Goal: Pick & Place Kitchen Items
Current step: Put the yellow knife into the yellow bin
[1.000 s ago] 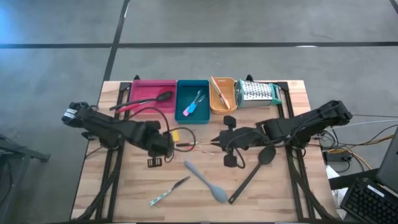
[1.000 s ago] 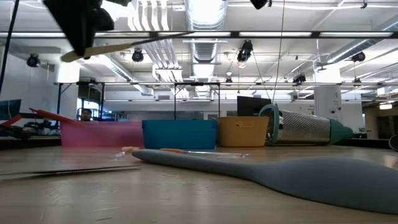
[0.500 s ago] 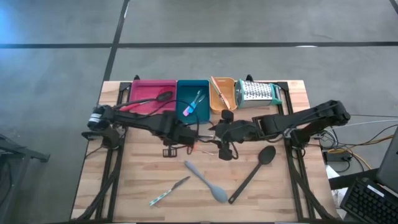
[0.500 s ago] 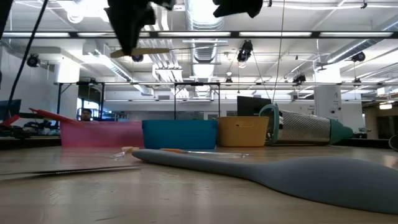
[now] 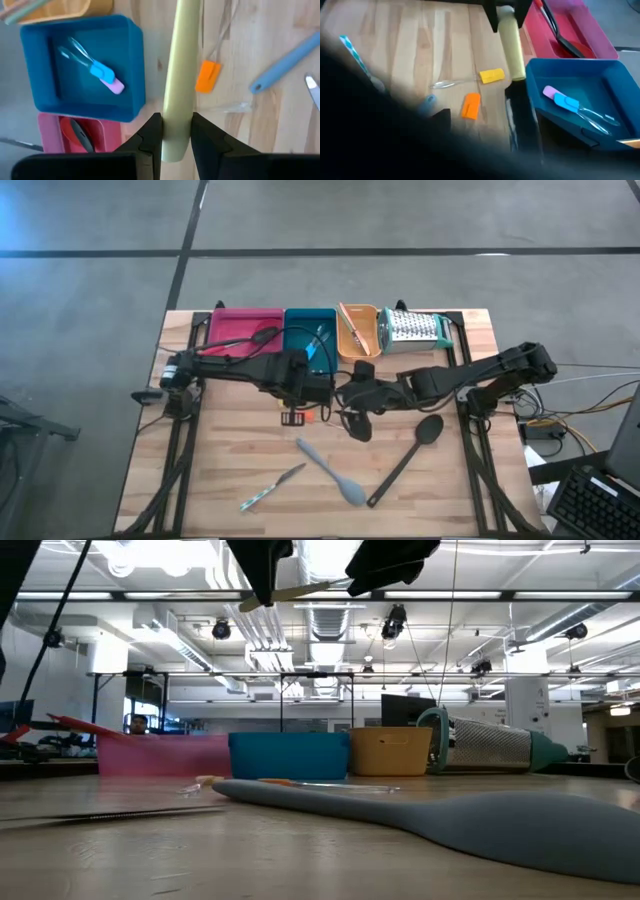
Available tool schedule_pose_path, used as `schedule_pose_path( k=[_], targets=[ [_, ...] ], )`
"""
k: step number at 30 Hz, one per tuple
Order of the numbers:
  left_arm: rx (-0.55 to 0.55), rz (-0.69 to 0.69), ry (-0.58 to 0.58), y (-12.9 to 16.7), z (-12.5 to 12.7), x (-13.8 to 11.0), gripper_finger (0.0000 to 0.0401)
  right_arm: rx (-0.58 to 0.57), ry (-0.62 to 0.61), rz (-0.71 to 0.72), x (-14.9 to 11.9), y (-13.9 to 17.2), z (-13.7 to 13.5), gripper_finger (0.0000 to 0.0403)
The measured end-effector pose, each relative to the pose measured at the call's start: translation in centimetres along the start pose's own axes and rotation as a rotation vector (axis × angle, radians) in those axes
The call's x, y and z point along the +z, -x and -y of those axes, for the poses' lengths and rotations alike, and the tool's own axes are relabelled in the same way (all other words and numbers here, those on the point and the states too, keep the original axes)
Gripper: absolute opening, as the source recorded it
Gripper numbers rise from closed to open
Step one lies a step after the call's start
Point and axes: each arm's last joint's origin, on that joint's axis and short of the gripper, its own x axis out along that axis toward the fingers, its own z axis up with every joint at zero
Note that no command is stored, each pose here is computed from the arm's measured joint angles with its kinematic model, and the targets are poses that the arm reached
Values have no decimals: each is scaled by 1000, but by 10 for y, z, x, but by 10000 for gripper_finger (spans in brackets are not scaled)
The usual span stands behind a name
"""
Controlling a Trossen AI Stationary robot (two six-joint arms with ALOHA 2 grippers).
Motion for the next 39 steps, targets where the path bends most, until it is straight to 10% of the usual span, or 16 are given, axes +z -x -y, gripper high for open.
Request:
schedule_pose_path(
  k=[15,23,32,39],
  targets=[
    [24,-8,-27,-1,-1,-1,77,-37,-46,-18,-1,-4,9,42],
    [47,1,-47,-1,-1,0,79,-40,-62,-36,-3,-4,10,41],
    [136,14,-25,1,-5,0,237,-149,-121,-137,-13,-4,25,41],
    [251,84,97,20,-11,-11,254,-312,-170,-200,-20,-9,55,41]
  ],
)
